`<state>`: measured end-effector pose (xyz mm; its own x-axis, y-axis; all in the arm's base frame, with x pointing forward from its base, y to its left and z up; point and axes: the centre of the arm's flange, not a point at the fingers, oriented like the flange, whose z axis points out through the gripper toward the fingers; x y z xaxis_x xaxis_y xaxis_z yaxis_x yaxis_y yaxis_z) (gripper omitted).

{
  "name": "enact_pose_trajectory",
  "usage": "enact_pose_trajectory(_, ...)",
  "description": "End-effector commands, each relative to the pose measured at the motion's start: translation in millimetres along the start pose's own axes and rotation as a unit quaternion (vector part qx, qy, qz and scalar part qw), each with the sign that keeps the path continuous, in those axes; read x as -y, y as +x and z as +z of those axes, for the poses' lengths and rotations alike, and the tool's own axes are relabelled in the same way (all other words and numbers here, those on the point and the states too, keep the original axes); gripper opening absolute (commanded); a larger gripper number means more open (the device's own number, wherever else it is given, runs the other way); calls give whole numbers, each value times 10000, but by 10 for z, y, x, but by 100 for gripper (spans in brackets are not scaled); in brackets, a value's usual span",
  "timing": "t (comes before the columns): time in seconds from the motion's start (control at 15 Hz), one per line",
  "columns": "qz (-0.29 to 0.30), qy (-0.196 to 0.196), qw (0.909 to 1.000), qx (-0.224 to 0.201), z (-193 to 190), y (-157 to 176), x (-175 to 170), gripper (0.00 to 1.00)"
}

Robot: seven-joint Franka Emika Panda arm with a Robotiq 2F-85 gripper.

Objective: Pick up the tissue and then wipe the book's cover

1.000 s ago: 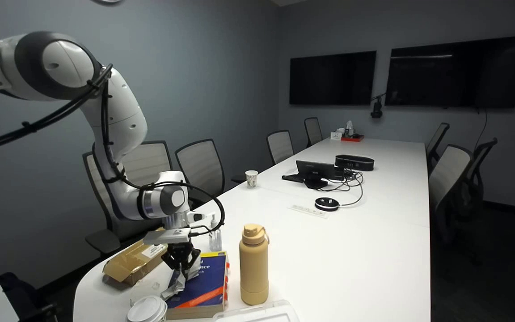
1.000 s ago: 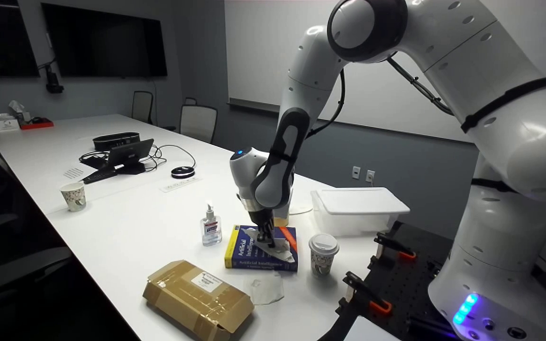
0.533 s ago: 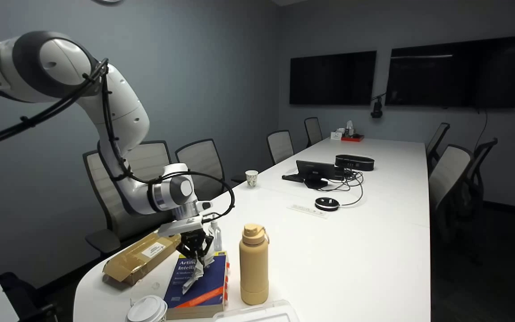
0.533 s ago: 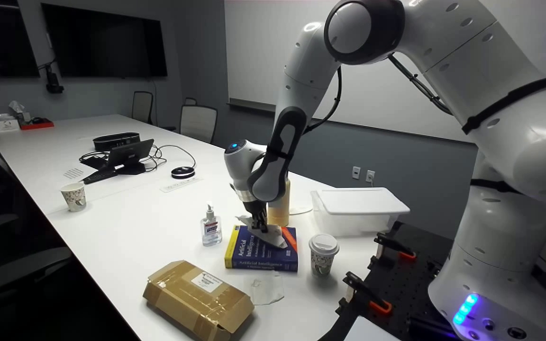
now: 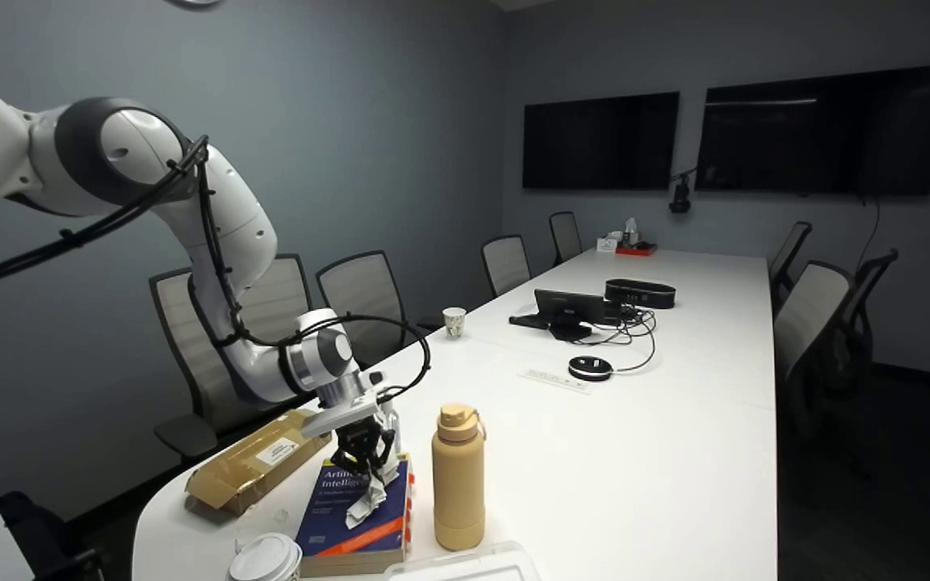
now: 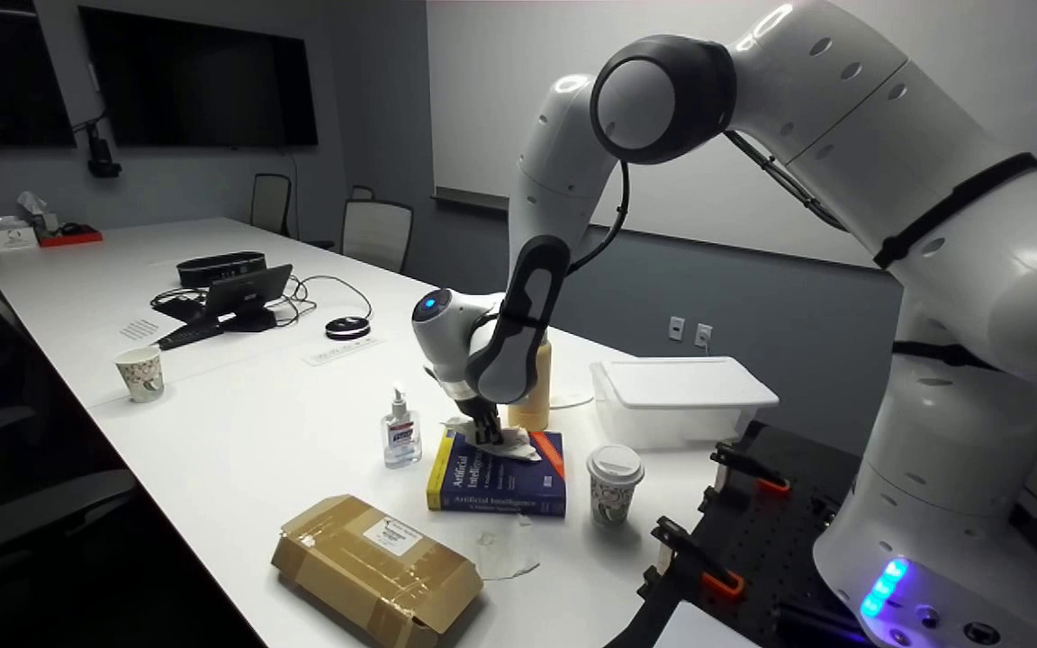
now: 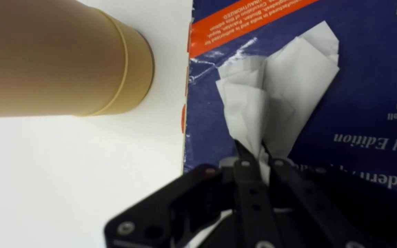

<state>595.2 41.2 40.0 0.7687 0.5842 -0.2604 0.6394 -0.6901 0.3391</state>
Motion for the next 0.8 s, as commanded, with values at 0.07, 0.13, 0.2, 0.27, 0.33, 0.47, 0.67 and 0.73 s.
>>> enact_pose_trajectory(0.07,-252,93,9996,17,23,177,210,1)
enact_pose_trajectory(0.13,-370,274,9989,34,-39,174,231,1)
enact_pose_trajectory(0.2,-445,368,9983,30,-84,190,264,1)
enact_pose_trajectory(0.27,-530,509,9973,22,-141,201,289,1)
enact_pose_trajectory(0.33,-599,651,9961,3,-197,222,319,1)
enact_pose_trajectory(0.47,-686,847,9940,-7,-250,248,354,1)
enact_pose_trajectory(0.67,-683,899,9936,-101,-273,304,351,1)
enact_pose_trajectory(0.73,-639,851,9943,-123,-255,325,314,1)
